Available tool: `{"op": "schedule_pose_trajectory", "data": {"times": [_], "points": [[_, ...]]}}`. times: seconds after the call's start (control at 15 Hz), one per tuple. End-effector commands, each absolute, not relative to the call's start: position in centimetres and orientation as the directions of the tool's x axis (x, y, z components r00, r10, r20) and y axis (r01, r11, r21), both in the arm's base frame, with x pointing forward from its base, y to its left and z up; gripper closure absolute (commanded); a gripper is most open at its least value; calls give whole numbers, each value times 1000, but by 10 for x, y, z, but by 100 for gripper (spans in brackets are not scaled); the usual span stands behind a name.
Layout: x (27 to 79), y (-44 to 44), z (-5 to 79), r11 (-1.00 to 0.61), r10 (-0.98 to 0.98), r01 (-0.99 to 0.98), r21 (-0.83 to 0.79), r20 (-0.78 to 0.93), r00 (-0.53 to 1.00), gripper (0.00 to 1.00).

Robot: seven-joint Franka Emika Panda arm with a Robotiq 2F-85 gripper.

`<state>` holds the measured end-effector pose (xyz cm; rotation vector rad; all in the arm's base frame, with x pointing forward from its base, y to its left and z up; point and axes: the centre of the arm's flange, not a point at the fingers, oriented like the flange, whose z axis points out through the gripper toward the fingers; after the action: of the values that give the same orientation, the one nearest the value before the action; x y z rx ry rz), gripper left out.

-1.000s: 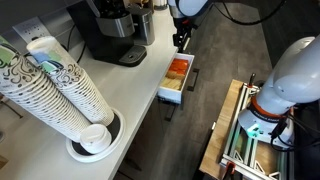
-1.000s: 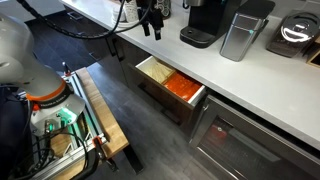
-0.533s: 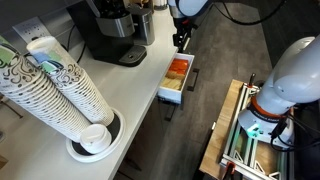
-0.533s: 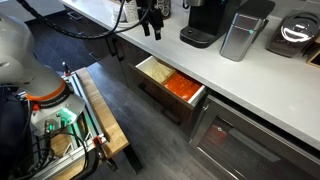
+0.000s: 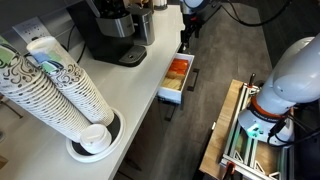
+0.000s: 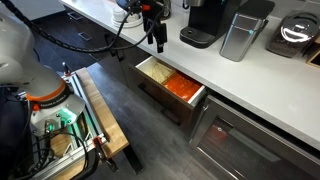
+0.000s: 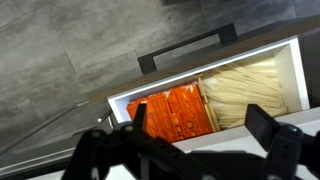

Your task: Close the open drawer

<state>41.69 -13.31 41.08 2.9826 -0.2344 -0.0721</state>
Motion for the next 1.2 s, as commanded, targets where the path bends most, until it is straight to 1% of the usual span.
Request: {"op": "schedule_pose_trajectory", "data": {"times": [0.0, 0.33, 0.6, 0.67, 1.13], "points": [[400, -178, 402, -976, -214, -215, -21, -42, 976, 0], [380, -225, 371, -895, -357, -355, -271, -45, 933, 0], [365, -262, 343, -817, -467, -434, -380, -6, 884, 0], [367, -246, 364, -846, -435, -418, -331, -24, 900, 0], [370, -246, 363, -850, -430, -411, -329, -18, 903, 0]]}}
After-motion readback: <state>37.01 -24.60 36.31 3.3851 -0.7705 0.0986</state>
